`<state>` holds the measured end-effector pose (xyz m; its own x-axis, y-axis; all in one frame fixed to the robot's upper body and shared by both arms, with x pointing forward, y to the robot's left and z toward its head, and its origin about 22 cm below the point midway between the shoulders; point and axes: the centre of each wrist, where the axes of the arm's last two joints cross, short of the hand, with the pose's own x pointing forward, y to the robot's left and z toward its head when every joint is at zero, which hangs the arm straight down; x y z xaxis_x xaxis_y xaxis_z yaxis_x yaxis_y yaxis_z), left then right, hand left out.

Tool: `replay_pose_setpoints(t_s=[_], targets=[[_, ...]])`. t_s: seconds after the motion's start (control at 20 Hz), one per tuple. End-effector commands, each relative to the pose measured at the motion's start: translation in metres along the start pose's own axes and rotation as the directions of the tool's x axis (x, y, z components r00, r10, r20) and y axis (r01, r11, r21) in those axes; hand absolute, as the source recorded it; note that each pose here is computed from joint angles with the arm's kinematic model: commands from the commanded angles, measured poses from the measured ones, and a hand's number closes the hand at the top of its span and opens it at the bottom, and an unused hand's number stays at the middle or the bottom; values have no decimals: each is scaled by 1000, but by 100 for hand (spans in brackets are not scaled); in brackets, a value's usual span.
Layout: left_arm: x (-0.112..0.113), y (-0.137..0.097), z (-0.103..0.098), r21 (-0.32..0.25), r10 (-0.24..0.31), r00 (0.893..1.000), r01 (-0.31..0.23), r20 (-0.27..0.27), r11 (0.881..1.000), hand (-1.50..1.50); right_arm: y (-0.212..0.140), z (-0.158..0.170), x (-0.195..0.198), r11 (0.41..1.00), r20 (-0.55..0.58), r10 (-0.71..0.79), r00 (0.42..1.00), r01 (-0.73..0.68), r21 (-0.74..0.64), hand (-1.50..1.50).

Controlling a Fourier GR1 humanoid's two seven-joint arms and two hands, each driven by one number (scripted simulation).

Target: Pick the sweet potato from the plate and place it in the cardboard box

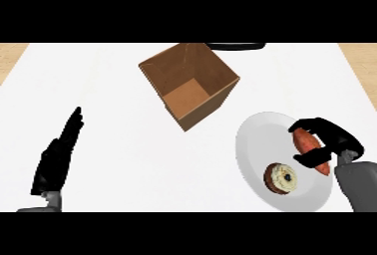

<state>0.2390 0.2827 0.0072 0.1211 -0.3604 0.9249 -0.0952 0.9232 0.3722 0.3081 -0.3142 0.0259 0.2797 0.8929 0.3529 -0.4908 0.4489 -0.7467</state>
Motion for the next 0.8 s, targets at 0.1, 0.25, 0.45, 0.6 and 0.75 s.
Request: replay_pose_setpoints(t_s=[0.1,0.25,0.45,0.6,0.75], targets=[[11,8,1,-6,6,1000,-6,8,1000,0,18,6,4,979,0,103,995,-102,-175,150],[15,-3,-6,-10,2,1000,-2,12,1000,0,-3,5,-10,966,1,147,989,-143,-218,150],[9,10,0,9,-14,1000,14,10,1000,0,12,6,19,917,-10,255,967,-246,-315,150],[-13,13,-4,-8,0,1000,0,1,1000,0,14,10,22,890,1,297,955,-277,-362,150],[-3,2,-2,-1,-13,1000,13,7,1000,0,1,12,25,872,-10,295,955,-274,-407,150]])
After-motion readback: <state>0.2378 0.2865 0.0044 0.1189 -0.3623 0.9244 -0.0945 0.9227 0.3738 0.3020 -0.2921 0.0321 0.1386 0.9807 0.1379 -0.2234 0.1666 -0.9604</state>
